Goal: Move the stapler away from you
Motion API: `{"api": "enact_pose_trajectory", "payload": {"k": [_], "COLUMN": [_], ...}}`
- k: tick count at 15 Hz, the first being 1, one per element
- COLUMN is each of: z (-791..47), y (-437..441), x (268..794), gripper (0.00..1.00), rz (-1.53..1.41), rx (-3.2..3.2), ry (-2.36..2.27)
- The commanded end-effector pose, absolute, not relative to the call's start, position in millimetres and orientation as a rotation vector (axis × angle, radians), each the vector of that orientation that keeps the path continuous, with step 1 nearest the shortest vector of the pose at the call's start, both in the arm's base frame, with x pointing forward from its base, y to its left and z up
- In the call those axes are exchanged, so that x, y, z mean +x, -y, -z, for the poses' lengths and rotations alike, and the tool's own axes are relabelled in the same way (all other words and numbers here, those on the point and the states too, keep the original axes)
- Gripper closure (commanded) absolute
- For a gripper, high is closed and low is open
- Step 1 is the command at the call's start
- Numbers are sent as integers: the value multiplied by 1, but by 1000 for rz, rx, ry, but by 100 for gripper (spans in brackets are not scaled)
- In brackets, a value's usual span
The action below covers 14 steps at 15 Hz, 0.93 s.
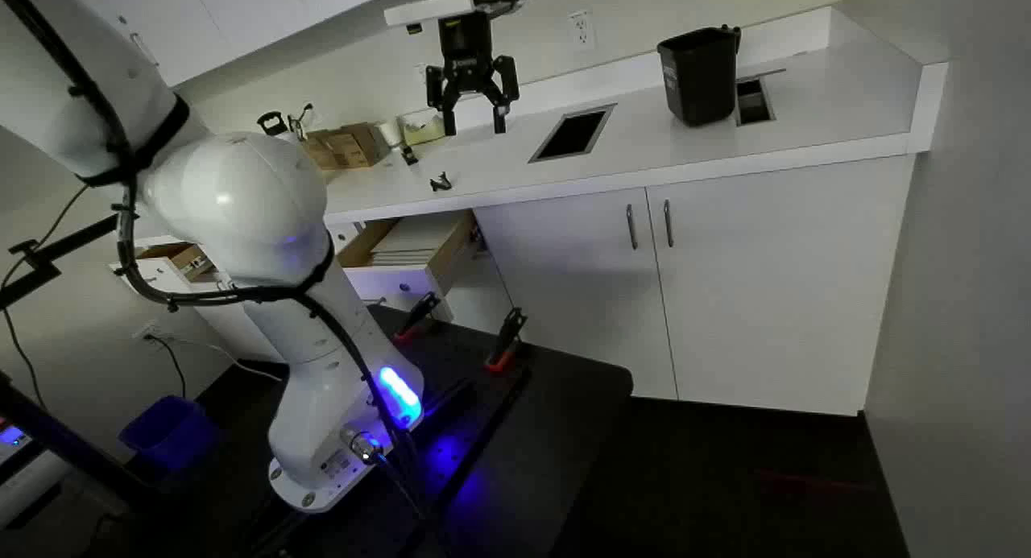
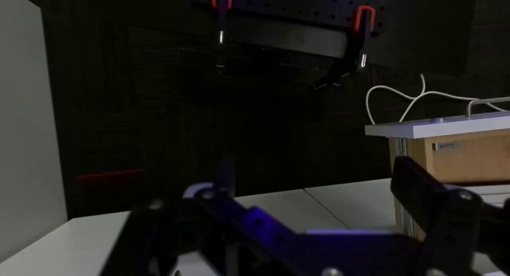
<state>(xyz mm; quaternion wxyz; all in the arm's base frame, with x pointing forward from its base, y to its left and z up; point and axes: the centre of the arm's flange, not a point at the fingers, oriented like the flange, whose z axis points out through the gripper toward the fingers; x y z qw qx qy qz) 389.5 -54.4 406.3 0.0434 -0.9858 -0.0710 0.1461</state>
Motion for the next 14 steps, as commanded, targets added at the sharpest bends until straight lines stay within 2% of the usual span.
{"api": "enact_pose_trajectory", "payload": {"k": [1,9,14], "z": [-406,-406,-408], "y": [54,54,-37], "x": [390,390,415], "gripper": [0,0,0], "rz": [-447,-447,-291], "rx": [-3014,-3014,-3146], "ry": [217,217,582]}}
